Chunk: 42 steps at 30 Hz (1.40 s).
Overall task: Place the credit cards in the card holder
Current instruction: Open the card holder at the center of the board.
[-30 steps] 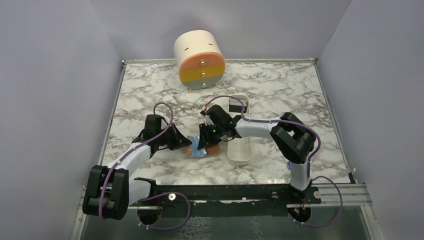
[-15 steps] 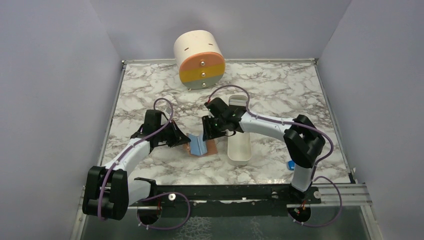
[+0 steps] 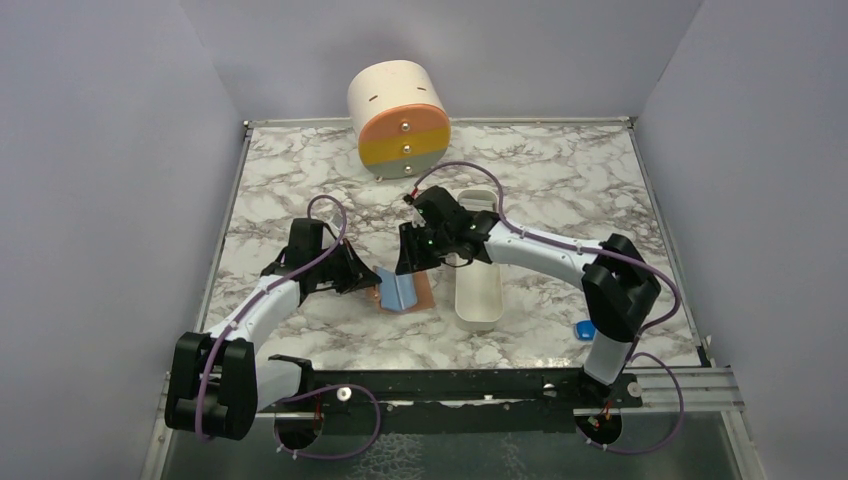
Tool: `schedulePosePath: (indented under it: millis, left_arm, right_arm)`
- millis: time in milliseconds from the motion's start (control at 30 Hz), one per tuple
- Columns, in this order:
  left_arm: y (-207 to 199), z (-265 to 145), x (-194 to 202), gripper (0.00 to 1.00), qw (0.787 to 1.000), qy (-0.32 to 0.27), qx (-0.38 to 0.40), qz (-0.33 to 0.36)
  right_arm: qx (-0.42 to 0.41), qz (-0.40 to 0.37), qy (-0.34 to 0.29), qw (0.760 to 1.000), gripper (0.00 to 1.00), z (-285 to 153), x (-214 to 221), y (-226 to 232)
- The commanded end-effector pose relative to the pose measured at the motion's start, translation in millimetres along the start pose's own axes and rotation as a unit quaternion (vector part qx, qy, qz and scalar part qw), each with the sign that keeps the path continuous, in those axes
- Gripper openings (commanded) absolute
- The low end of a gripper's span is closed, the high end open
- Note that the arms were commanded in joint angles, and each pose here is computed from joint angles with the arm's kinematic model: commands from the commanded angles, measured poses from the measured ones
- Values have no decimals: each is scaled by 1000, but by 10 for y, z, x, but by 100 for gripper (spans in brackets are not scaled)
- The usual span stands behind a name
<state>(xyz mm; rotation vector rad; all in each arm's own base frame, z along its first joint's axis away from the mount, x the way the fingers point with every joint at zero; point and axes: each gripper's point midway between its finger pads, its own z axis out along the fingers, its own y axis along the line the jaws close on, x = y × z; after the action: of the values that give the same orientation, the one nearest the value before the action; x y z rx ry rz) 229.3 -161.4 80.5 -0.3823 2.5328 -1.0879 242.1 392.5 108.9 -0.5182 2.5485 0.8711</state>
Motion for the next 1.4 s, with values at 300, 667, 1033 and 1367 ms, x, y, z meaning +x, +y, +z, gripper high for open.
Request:
schedulePosePath:
  millis: [300,667,1033,1367]
  left_arm:
    - [-95,58,-32,0,999,-5,34,-2]
    - [218,177,-63,36,999,23,-47,-1]
    - [320,266,-20,31,998,43,-55,-3]
    - [190,267,-3,0,998,55,-17,17]
  right_arm:
    - [30,-7,40,999,36,444,267,-176]
    - [105,-1,68,992,51,582,473,-550]
    - [97,-3,75,992,50,588,536,-555]
    - [26,-79,0,997,49,221,58,-120]
